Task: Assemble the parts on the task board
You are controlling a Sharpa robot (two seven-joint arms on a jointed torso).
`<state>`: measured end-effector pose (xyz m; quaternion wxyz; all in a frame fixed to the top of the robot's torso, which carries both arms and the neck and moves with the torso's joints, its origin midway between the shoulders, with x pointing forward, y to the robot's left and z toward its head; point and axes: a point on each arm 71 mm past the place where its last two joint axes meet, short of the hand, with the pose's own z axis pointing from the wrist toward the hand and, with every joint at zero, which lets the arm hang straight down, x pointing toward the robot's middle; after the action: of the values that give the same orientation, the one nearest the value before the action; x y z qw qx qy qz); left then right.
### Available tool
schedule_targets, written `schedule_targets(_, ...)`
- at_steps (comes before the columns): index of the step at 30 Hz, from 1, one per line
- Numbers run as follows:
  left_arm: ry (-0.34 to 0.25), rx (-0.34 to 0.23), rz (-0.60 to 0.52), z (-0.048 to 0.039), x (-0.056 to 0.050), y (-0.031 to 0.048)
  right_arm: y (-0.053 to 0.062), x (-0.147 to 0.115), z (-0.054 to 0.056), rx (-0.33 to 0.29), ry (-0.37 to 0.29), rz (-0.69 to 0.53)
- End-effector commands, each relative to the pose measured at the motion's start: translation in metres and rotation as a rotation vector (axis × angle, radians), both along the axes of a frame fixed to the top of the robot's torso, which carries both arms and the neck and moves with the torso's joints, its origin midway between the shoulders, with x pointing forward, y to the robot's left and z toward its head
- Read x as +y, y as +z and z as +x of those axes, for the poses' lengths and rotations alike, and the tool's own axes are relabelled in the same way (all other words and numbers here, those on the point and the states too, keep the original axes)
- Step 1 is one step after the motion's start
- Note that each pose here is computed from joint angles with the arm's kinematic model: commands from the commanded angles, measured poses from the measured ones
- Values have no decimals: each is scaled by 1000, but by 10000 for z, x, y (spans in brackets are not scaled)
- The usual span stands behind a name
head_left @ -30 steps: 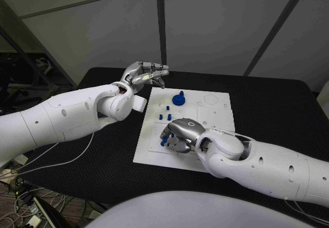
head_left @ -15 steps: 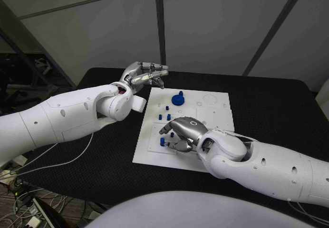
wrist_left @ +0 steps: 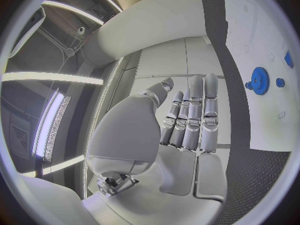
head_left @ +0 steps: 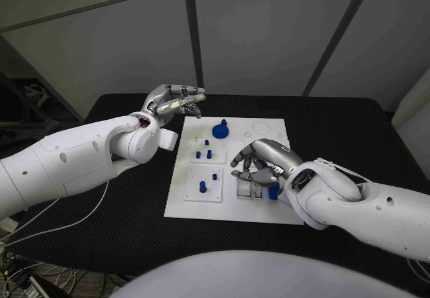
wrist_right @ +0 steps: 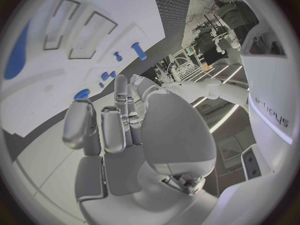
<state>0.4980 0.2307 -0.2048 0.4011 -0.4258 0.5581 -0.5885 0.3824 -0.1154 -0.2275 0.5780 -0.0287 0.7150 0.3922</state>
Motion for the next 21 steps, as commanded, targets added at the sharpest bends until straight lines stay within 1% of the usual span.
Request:
schedule_targets(1, -5, 0, -3, -3, 19, -9, -53, -256, 48, 199, -145, 37)
schedule_targets(4, -4, 1, -3, -8, 32, -23, -55, -489, 62, 237, -205, 13)
schedule_targets(6, -4, 2, -3, -10, 33, -27, -49, -605, 56, 246, -233, -4)
schedule_targets(9, -2, 1, -3, -11, 27, -32, -42, -750, 49, 240, -272, -40)
schedule_targets(11, -1, -1, -4, -11, 19, -36, -36, -853, 51, 214, -305, -81)
schedule_targets(17, 2, 0, -3, -15, 31, -46, -56, -990, 26, 171, -356, -174)
schedule_targets(21, 4, 0, -2, -17, 39, -50, -116, -982, -14, 174, -361, -227)
